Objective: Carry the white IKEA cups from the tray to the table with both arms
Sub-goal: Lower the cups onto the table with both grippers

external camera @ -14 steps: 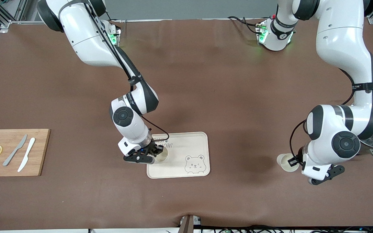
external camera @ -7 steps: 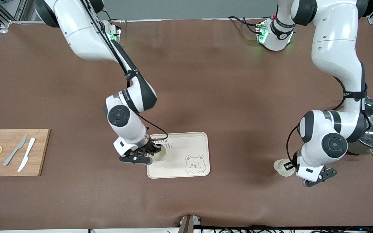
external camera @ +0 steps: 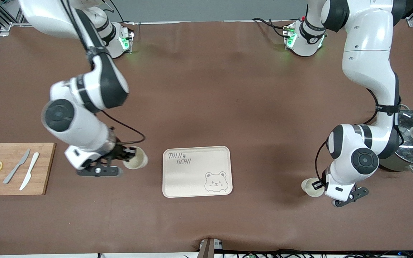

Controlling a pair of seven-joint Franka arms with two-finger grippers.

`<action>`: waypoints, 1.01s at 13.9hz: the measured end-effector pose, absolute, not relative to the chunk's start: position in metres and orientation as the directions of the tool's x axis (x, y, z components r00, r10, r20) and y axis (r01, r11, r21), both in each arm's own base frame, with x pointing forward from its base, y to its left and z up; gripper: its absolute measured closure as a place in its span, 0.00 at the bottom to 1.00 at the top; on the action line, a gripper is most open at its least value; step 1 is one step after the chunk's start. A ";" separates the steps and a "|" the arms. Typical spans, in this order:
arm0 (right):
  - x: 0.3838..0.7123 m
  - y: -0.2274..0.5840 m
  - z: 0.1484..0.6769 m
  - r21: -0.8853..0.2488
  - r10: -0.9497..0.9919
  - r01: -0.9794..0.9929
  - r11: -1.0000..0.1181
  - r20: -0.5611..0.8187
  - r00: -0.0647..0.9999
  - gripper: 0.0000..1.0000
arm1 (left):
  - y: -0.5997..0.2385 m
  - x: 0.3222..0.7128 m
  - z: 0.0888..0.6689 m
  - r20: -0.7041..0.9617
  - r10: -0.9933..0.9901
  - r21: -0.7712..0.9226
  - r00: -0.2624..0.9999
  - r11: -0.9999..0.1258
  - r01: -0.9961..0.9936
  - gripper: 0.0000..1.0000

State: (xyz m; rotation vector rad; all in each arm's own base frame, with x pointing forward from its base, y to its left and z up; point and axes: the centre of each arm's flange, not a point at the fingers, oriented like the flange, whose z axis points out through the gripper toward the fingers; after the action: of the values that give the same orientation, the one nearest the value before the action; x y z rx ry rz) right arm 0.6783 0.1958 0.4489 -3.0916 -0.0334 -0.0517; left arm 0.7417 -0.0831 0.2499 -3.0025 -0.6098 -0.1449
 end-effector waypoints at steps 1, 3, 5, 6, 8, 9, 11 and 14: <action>0.680 0.171 0.458 -0.045 0.051 0.052 -0.998 0.025 0.998 0.97 | -0.083 0.742 0.249 0.107 0.386 -0.054 0.916 -0.918 0.393 0.83; 0.684 0.115 0.467 -0.042 0.108 0.108 -0.993 0.012 0.994 0.97 | -0.082 0.742 0.249 0.106 0.387 -0.055 0.916 -0.918 0.394 0.61; 0.690 0.056 0.466 -0.055 0.148 0.148 -0.987 0.007 0.989 0.97 | -0.081 0.742 0.249 0.106 0.387 -0.055 0.916 -0.917 0.394 0.41; 0.691 0.030 0.463 -0.061 0.162 0.162 -0.985 0.005 0.987 0.97 | -0.081 0.742 0.250 0.107 0.388 -0.054 0.916 -0.917 0.395 0.32; 0.691 -0.010 0.456 -0.071 0.168 0.168 -0.983 0.000 0.986 0.97 | -0.079 0.743 0.252 0.111 0.390 -0.052 0.914 -0.916 0.397 0.13; 0.690 -0.020 0.453 -0.074 0.162 0.161 -0.984 -0.002 0.987 0.97 | -0.078 0.744 0.255 0.115 0.391 -0.049 0.913 -0.916 0.399 0.13; 0.692 -0.030 0.443 -0.075 0.148 0.147 -0.986 -0.009 0.989 0.97 | -0.076 0.745 0.267 0.127 0.380 -0.043 0.916 -0.921 0.388 0.01; 0.698 -0.041 0.414 -0.077 0.129 0.127 -0.989 -0.024 0.991 0.97 | -0.075 0.745 0.297 0.136 0.360 -0.036 0.923 -0.929 0.368 0.00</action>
State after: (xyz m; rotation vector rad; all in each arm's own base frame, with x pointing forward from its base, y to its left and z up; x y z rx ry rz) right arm 0.6975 -0.0408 0.4139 -3.0593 -0.1972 0.0440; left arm 0.7450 -0.0750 0.2975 -3.0206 -0.5718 -0.1952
